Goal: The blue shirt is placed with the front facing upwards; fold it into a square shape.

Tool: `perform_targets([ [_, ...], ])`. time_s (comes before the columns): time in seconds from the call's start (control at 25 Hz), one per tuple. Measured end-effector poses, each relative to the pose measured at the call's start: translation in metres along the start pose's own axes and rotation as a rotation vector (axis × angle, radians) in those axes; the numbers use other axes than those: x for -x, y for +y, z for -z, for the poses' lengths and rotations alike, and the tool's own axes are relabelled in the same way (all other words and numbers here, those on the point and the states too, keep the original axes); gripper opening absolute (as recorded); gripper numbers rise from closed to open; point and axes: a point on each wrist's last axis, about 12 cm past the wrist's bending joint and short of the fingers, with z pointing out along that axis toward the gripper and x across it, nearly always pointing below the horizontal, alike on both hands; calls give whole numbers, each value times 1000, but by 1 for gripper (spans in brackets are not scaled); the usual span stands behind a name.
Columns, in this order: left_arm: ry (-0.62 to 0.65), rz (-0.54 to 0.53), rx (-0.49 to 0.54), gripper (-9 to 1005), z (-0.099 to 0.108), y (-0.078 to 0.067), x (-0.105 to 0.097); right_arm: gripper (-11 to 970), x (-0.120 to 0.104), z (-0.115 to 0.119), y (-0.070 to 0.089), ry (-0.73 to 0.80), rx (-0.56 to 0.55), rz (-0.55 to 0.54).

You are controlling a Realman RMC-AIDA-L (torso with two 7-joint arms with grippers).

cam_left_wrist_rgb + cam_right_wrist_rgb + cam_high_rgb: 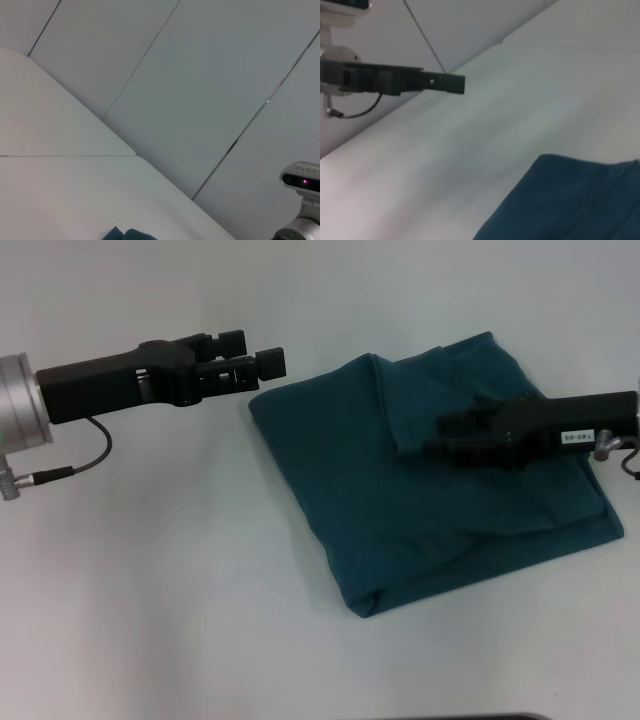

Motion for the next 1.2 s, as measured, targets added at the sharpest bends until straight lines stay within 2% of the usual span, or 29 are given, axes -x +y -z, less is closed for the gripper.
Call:
perform_targets([
  [0.2, -1, -10, 6, 969, 0, 1, 0, 568, -2, -10, 4, 32, 21, -7],
  [0.52, -4, -11, 11, 968, 1, 1, 0, 562, -4, -11, 4, 24, 21, -9],
  [1.2, -7, -26, 0, 968, -5, 0, -2, 560, 10, -26, -3, 107, -55, 214],
])
